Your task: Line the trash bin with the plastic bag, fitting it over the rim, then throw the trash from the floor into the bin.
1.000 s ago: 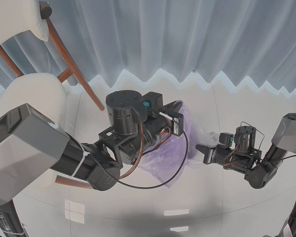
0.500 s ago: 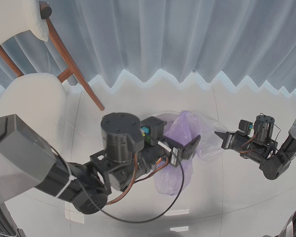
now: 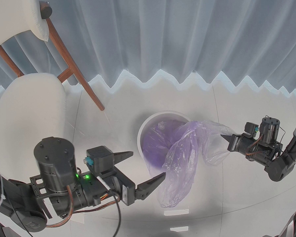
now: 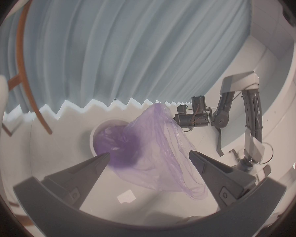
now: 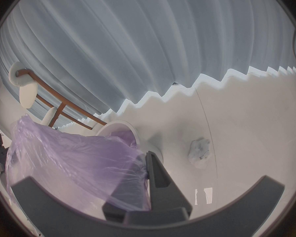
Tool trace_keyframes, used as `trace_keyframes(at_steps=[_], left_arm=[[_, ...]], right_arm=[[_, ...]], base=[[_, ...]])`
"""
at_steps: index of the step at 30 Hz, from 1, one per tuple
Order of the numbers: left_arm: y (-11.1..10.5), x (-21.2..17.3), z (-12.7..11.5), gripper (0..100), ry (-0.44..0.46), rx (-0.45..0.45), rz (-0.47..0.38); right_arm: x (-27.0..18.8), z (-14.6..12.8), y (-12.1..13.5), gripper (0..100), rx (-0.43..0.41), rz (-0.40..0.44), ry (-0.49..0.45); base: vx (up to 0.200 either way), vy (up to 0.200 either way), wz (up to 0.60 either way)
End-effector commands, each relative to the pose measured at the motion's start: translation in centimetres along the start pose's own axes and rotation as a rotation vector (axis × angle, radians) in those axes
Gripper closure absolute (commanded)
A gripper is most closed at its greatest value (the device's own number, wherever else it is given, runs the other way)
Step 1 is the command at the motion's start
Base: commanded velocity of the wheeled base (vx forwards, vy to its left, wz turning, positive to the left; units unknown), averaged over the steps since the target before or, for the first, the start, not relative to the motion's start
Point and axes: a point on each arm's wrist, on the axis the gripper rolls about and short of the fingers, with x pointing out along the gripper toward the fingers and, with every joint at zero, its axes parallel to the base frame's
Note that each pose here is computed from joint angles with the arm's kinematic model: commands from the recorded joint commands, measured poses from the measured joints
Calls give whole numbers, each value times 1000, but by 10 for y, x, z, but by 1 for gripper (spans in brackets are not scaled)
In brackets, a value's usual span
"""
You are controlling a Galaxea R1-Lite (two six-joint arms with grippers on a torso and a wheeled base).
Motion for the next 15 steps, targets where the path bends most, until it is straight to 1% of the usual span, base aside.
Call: trace_keyframes(at_steps=[1,3,5,7,9,11,15], left_arm=[[2,-19,0,0,-6,-99,15],[-2,-15,-4,0,17,-131,13],[-5,-11,-10,0,40,-153,34],[-7,-10,-12,0,51,-166,34],[-12,-3,-13,0,60,-204,15],[-13,0,-13,0,59,-217,13],[-11,16,-22,0,106,-263,9]], right_arm=[[-4,0,1,100,-2,-1,-2],[-5,2,1,100,-3,0,-6],[-6,2,2,100,-4,1,-9],[-6,2,2,100,-5,-1,-9],[-6,2,2,100,-5,-4,-9],[-6,2,1,100,-5,-6,-9],[-5,3,2,100,-28,-5,-12]], base=[[0,0,0],[0,0,0],[0,0,0],[0,0,0],[0,0,0],[0,0,0],[0,0,0]])
